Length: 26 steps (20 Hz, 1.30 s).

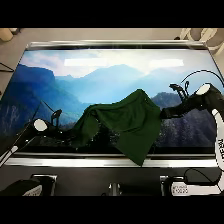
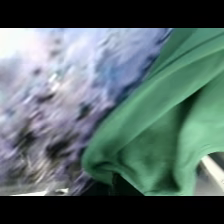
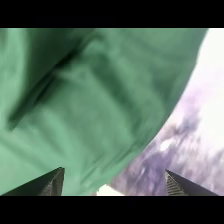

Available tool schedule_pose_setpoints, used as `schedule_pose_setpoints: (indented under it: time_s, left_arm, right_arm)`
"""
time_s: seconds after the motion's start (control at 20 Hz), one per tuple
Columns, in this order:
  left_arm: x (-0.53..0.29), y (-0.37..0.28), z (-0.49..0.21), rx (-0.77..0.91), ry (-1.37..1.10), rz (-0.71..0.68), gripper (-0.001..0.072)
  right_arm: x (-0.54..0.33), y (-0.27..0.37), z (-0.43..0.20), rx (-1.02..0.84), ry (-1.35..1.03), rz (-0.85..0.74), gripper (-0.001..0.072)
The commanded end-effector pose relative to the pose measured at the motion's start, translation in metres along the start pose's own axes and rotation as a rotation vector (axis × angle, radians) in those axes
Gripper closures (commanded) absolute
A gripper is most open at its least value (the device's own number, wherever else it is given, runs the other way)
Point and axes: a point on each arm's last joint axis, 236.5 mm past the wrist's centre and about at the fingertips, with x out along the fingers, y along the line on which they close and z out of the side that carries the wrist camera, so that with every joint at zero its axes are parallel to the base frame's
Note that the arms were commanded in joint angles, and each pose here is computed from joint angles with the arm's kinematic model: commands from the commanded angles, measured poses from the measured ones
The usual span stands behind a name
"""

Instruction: Fold the shirts.

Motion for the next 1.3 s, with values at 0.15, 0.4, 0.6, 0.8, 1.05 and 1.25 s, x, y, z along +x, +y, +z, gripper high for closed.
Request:
schedule_pose_setpoints:
  time_s: [0.15, 0.4, 0.6, 0.8, 1.05, 1.25]
  left_arm:
    - [-0.021, -0.021, 0.022, 0.037, -0.09, -0.048, 0.0668]
    - [-0.039, -0.032, 0.028, 0.064, -0.144, -0.072, 0.0668]
    - [-0.045, -0.035, 0.031, 0.075, -0.166, -0.078, 0.0668]
    - [-0.09, -0.04, 0.063, 0.193, -0.296, -0.023, 0.0669]
    - [-0.343, -0.081, 0.137, 0.306, -0.889, 0.038, 0.0669]
    - [-0.588, -0.138, 0.07, 0.393, -1.499, -0.004, 0.0669]
  right_arm:
    - [0.025, -0.019, 0.05, 0.12, -0.186, 0.005, 0.0034]
    - [0.051, -0.026, 0.051, 0.174, -0.173, 0.045, 0.0046]
    - [0.055, -0.017, 0.045, 0.173, -0.143, 0.087, 0.0539]
    - [0.013, -0.007, 0.065, 0.014, -0.219, 0.047, 0.0693]
    - [-0.24, 0.049, 0.145, -0.316, -0.726, -0.339, 0.0693]
    - [-0.464, 0.156, 0.087, -0.467, -1.186, -0.718, 0.0692]
